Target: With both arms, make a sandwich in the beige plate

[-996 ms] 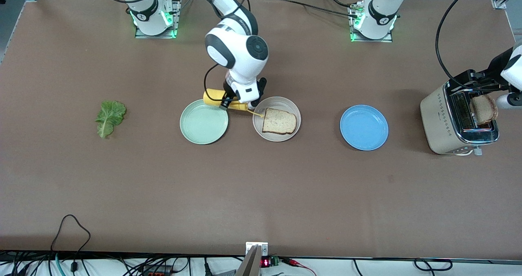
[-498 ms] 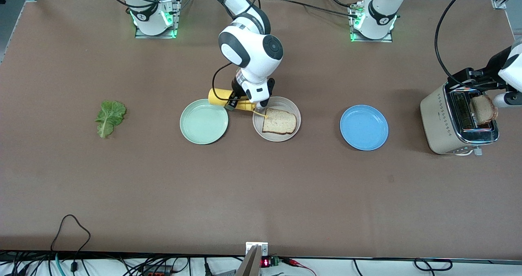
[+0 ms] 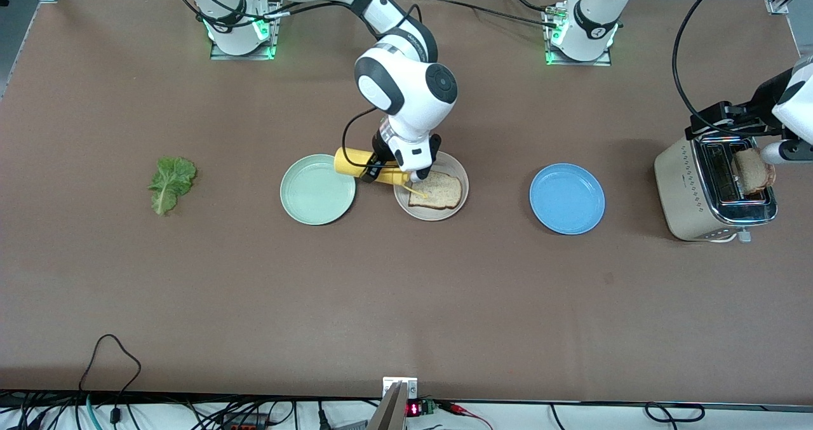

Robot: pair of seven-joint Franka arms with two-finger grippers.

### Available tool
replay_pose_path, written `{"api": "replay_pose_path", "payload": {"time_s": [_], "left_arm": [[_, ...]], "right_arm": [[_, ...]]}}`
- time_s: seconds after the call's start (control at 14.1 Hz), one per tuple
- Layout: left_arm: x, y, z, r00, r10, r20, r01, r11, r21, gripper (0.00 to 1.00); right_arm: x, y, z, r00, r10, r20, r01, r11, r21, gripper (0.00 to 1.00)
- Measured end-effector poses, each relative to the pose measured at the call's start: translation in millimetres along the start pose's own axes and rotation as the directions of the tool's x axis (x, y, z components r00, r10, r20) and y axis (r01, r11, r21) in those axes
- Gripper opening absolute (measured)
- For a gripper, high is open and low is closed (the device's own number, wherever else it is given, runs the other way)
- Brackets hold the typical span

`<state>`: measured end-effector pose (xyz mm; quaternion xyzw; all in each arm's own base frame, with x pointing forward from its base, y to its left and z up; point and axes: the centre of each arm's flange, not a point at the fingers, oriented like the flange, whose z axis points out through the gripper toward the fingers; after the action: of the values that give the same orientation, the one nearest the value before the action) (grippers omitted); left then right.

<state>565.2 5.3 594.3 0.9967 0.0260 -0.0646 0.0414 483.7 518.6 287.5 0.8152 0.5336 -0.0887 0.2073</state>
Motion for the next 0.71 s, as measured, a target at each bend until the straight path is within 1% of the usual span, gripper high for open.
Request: {"api": "replay_pose_path", "payload": {"time_s": [0.43, 0.71], "left_arm": [[-0.3, 1.4, -0.4, 1.000, 0.001, 0.000, -0.001, 1.000, -0.014, 1.00], [-0.4, 1.9, -0.8, 1.000, -0.001, 0.000, 0.001, 0.999, -0.036, 1.00]], "right_arm": [[23.1, -3.7, 3.0, 0.998, 0.039, -0.055, -0.039, 0.999, -0.001, 0.57], [30.0, -12.5, 12.6, 0.998, 0.032, -0.051, -0.032, 0.999, -0.002, 0.57]]}}
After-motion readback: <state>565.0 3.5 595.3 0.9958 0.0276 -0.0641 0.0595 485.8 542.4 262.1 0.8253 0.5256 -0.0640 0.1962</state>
